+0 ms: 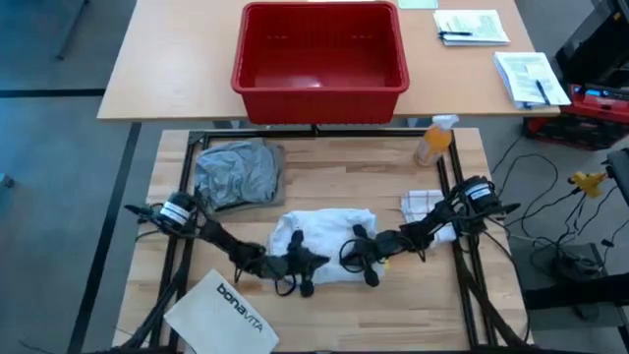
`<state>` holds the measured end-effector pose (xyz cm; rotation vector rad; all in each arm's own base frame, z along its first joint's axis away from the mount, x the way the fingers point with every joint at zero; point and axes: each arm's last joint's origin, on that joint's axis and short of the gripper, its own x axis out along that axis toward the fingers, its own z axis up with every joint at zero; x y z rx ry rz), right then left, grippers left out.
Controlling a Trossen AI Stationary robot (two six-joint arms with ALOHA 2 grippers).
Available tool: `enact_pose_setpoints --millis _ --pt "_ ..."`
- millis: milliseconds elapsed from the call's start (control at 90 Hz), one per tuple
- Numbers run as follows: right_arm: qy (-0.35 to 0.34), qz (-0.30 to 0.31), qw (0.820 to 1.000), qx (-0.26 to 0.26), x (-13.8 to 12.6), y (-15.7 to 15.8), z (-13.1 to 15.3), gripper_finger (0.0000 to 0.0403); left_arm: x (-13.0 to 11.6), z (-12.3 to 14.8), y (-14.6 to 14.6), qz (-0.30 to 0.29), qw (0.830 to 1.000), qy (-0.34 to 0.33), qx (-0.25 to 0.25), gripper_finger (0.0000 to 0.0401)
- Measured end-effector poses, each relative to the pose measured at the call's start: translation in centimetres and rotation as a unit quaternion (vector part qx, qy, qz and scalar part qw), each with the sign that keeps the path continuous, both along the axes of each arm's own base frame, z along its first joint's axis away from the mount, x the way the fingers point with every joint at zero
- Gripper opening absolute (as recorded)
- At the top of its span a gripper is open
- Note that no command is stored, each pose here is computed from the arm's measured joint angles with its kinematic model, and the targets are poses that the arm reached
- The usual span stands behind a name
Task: Fold laundry
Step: Fold the white long sleeve shirt, then stack the folded white long sleeve shirt on top of the folded gray shorts
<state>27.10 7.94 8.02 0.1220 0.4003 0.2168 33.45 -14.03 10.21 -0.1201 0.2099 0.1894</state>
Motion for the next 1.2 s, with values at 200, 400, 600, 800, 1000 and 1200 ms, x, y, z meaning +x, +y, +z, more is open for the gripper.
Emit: enact_pose_setpoints --millis 200,400,600,800,1000,1200 --pt "-0.004 0.001 1.000 0.002 0.1 0.0 0.2 0.0000 0.1 -2.7 0.1 0.011 1.000 0.014 0.001 0.0000" --pt "-0.008 -0.007 1.000 0.028 0.2 0.1 0.7 0.0000 0.1 -5.3 0.6 0.029 0.999 0.023 -0.020 0.0000" --pt "-0.040 -0.029 0.992 0.118 -0.3 0.0 4.3 0.0000 0.2 -3.8 0.3 0.018 0.999 -0.001 -0.034 0.0000" --pt "0.037 -0.094 0.966 0.239 -2.4 -1.0 7.8 0.0042 0.2 0.4 0.3 0.017 0.998 -0.018 -0.057 0.0000" --pt "0.138 -0.170 0.928 0.300 -5.9 -2.0 9.7 0.0166 0.1 4.5 0.7 -0.028 0.994 -0.012 -0.104 0.0000" --pt "0.225 -0.280 0.864 0.354 -9.5 -3.2 10.1 0.0308 2.9 6.3 3.5 -0.101 0.990 0.060 -0.072 0.0000"
